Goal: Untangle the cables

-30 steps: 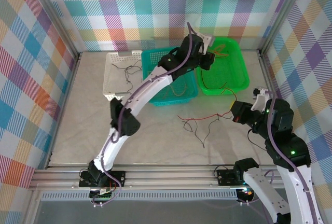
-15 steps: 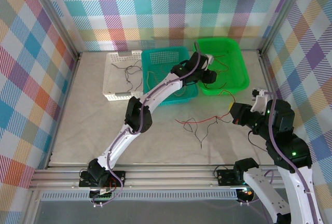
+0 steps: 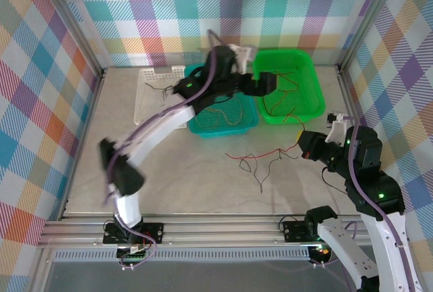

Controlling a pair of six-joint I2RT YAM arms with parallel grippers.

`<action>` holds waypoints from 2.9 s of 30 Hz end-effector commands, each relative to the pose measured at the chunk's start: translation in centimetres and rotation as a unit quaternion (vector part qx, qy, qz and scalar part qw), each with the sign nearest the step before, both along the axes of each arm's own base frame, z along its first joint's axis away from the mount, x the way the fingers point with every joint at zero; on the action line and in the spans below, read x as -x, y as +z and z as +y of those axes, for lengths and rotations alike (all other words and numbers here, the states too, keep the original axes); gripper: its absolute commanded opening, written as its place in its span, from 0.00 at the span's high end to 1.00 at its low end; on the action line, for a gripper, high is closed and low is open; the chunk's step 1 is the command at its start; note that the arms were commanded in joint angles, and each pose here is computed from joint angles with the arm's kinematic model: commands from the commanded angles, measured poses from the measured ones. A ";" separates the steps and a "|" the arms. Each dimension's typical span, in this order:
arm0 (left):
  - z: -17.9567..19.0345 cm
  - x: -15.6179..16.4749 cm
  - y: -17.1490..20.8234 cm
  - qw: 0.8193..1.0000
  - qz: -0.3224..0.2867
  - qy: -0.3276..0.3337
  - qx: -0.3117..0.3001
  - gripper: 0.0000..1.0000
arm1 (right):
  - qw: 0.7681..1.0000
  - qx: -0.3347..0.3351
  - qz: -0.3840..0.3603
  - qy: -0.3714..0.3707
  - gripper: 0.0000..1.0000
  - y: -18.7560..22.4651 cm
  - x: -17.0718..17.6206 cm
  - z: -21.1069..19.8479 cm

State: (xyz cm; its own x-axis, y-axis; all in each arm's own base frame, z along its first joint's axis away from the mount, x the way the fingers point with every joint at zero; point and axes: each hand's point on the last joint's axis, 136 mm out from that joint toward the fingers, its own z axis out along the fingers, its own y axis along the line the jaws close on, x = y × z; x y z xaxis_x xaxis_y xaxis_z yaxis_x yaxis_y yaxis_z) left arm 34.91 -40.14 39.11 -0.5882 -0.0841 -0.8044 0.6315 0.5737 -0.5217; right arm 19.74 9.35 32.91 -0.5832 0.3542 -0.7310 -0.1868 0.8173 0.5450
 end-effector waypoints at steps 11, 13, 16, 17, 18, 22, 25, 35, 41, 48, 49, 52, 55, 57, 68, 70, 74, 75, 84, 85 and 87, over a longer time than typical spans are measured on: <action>1.8 16.6 -8.9 0.993 -0.083 -0.086 -0.005 0.00 | 0.998 -0.054 -0.007 0.001 1.00 3.2 -3.1 1.5; 1.2 17.7 -11.4 0.992 -0.075 -0.101 -0.027 0.00 | 0.998 -0.057 -0.008 0.006 1.00 3.6 -3.1 1.7; 0.2 17.9 -14.7 0.990 -0.069 -0.102 -0.064 0.00 | 0.998 -0.062 -0.011 0.014 1.00 4.1 -3.1 1.9; -0.2 17.6 -15.9 0.990 -0.065 -0.098 -0.076 0.00 | 0.998 -0.065 -0.011 0.017 1.00 4.3 -3.0 2.0; -0.7 17.4 -16.8 0.989 -0.063 -0.098 -0.086 0.00 | 0.997 -0.067 -0.012 0.020 1.00 4.4 -3.0 2.1; -2.9 16.4 -19.0 0.988 -0.059 -0.097 -0.106 0.00 | 0.997 -0.077 -0.014 0.027 1.00 4.9 -2.4 2.4; -4.4 15.7 -20.3 0.987 -0.052 -0.096 -0.116 0.00 | 0.997 -0.074 -0.015 0.024 1.00 5.0 -2.2 2.1; -6.6 13.9 -21.7 0.988 -0.053 -0.072 -0.124 0.11 | 0.996 -0.077 -0.026 0.026 1.00 5.7 -1.4 2.0; -5.5 14.2 -22.1 0.989 -0.046 -0.067 -0.124 0.46 | 0.997 -0.071 -0.034 0.015 1.00 6.0 -1.3 1.5; -4.0 14.8 -23.7 0.986 -0.035 -0.069 -0.150 0.76 | 0.996 -0.064 -0.055 -0.034 1.00 6.9 -1.7 -0.1; -3.7 14.8 -23.9 0.985 -0.034 -0.067 -0.153 0.76 | 0.995 -0.058 -0.067 -0.047 1.00 7.6 -1.7 -0.7; -2.6 15.2 -24.7 0.983 -0.031 -0.068 -0.170 0.82 | 0.992 -0.037 -0.096 -0.078 1.00 10.0 -2.0 -1.9; -1.4 15.3 -25.1 0.980 -0.031 -0.065 -0.183 0.96 | 0.990 -0.016 -0.111 -0.087 1.00 11.9 -3.0 -2.3; -0.5 15.5 -25.1 0.980 -0.030 -0.062 -0.186 1.00 | 0.988 0.003 -0.119 -0.099 1.00 12.4 -4.1 -2.6; 4.3 16.9 -26.0 0.969 -0.020 -0.063 -0.238 1.00 | 0.967 0.034 -0.177 -0.181 1.00 18.2 -8.4 -4.8; 4.8 17.2 -26.9 0.966 -0.012 -0.064 -0.248 1.00 | 0.964 0.029 -0.187 -0.187 1.00 19.7 -8.3 -5.0; 5.4 17.5 -28.4 0.963 0.000 -0.065 -0.263 1.00 | 0.960 0.027 -0.209 -0.186 1.00 22.2 -8.0 -5.1; 5.5 17.5 -28.7 0.962 0.000 -0.065 -0.267 1.00 | 0.959 0.027 -0.212 -0.188 1.00 22.7 -7.9 -5.2; 4.6 18.9 -30.6 0.956 0.030 -0.110 -0.269 0.91 | 0.969 0.018 -0.220 -0.114 1.00 22.5 -8.5 -2.4; 4.3 19.2 -30.4 0.957 0.032 -0.117 -0.262 0.90 | 0.972 0.013 -0.216 -0.090 1.00 22.0 -8.9 -1.4; 4.0 19.5 -30.2 0.957 0.032 -0.127 -0.257 0.89 | 0.976 -0.001 -0.209 -0.065 1.00 21.3 -9.3 -0.3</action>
